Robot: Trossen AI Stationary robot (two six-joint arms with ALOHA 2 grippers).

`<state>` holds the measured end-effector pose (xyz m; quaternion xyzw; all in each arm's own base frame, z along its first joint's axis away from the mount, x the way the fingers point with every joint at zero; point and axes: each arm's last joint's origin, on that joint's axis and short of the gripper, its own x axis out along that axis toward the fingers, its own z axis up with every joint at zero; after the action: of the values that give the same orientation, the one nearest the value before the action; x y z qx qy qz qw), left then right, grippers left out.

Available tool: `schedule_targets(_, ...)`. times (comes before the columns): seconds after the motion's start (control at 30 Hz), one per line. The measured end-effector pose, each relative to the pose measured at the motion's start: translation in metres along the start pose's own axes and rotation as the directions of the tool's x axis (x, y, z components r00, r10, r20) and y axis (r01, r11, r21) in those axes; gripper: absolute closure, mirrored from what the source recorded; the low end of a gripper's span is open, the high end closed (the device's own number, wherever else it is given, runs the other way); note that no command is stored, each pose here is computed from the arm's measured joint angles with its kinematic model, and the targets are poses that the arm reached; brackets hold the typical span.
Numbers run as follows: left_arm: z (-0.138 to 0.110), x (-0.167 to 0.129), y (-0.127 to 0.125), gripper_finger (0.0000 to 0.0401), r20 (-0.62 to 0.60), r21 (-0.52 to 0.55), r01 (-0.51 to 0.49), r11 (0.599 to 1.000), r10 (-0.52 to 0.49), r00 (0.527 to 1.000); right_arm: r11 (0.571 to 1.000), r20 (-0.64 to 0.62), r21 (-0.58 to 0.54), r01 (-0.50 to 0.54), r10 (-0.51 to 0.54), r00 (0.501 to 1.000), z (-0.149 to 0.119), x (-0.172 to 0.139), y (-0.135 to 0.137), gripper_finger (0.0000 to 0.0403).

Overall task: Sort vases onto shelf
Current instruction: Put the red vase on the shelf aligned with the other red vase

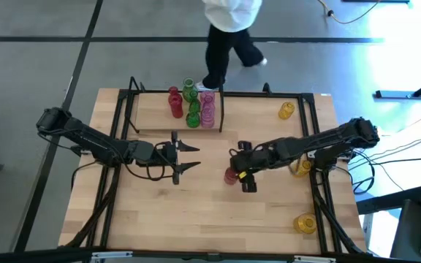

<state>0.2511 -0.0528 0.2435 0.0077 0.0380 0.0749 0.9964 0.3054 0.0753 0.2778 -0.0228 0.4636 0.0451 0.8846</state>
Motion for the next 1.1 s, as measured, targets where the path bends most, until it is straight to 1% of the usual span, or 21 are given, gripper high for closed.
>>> schedule_targets(0.13, -0.008, 0.006, -0.002, 0.019, -0.023, -0.005, 0.0, 1.0, 0.0, 1.0, 1.0, 0.04, -0.026, -0.008, 0.009, 0.999, -0.012, -0.015, 0.011, 0.0187)
schedule_targets(0.3, -0.019, 0.017, -0.003, 0.019, -0.044, -0.018, -0.014, 1.0, 0.013, 0.999, 1.0, 0.088, -0.016, -0.004, 0.005, 0.996, -0.042, -0.018, 0.027, 0.0187)
schedule_targets(0.37, -0.021, 0.024, -0.002, 0.019, -0.064, -0.037, -0.026, 0.999, 0.024, 0.998, 1.0, 0.104, -0.009, -0.001, 0.002, 0.995, -0.058, -0.014, 0.033, 0.0187)
schedule_targets(0.47, -0.024, 0.038, -0.004, 0.019, -0.087, -0.051, -0.012, 0.999, 0.007, 0.996, 1.0, 0.147, 0.024, 0.019, -0.022, 0.989, -0.084, -0.007, 0.04, 0.0187)
schedule_targets(0.7, -0.032, 0.08, -0.019, 0.019, -0.133, -0.041, 0.005, 0.999, -0.01, 0.991, 0.995, 0.239, 0.082, 0.062, -0.08, 0.968, -0.137, 0.016, 0.048, 0.0187)
schedule_targets(0.83, -0.034, 0.097, -0.026, 0.019, -0.14, -0.042, 0.02, 0.999, -0.026, 0.99, 0.991, 0.307, 0.112, 0.07, -0.101, 0.946, -0.159, 0.028, 0.049, 0.0187)
schedule_targets(0.97, -0.041, 0.109, -0.03, 0.019, -0.153, -0.064, 0.003, 0.998, -0.013, 0.988, 0.99, 0.392, 0.137, 0.044, -0.095, 0.915, -0.175, 0.036, 0.047, 0.0187)
schedule_targets(1.1, -0.049, 0.121, -0.034, 0.019, -0.172, -0.061, 0.001, 0.998, -0.012, 0.985, 0.988, 0.422, 0.149, 0.033, -0.094, 0.902, -0.188, 0.041, 0.042, 0.0187)
